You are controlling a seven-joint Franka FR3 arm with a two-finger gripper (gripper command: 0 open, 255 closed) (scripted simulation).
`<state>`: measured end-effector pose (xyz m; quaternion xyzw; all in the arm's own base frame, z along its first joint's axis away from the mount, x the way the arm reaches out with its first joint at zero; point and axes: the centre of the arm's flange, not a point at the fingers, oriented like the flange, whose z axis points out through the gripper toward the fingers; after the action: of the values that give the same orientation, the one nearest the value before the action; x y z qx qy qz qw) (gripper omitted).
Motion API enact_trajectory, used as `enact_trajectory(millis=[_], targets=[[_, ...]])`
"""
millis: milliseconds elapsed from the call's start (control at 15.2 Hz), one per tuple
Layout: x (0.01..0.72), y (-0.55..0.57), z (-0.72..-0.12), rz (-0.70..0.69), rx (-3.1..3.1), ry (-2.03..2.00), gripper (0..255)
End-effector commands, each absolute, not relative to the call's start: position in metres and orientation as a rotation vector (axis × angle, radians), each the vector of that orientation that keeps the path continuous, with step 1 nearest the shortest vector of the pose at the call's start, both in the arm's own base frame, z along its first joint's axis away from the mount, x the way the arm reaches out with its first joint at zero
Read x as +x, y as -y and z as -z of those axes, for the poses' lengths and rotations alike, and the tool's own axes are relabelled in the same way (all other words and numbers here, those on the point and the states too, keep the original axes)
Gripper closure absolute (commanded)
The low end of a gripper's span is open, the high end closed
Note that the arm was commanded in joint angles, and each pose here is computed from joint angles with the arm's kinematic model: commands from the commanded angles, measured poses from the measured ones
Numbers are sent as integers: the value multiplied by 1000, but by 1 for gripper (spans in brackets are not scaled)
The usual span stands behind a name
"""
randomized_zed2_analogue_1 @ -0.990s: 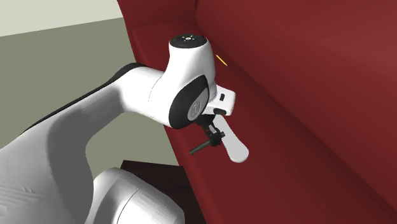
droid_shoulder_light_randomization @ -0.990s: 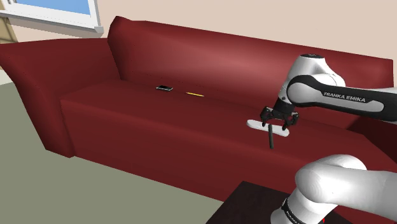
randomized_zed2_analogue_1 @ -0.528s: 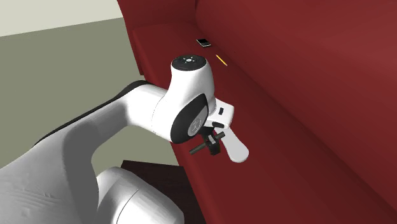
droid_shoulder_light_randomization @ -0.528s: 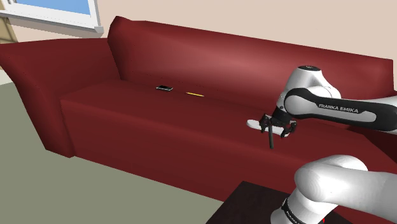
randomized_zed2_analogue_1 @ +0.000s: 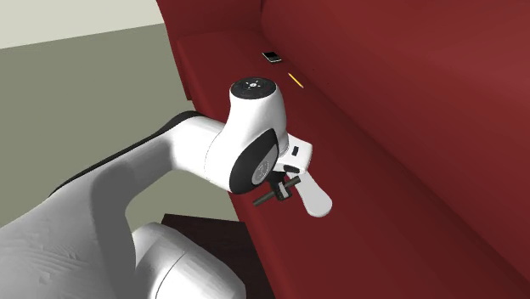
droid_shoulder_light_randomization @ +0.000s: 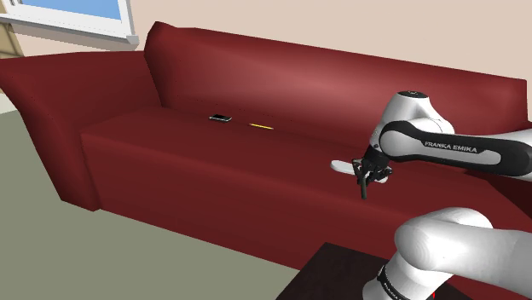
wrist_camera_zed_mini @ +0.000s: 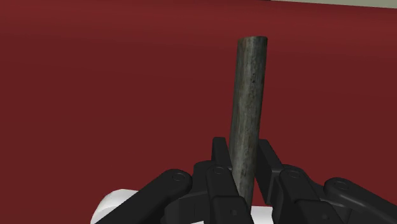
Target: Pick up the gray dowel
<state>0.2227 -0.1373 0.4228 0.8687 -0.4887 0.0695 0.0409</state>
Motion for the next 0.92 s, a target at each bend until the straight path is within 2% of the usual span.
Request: enact_trajectory(millis=[0, 198, 858], targets=[[223, 137, -423, -212, 2660, 1497, 255], [223, 137, -423, -212, 2660, 1497, 255], [223, 137, -476, -212, 2660, 1497, 255]])
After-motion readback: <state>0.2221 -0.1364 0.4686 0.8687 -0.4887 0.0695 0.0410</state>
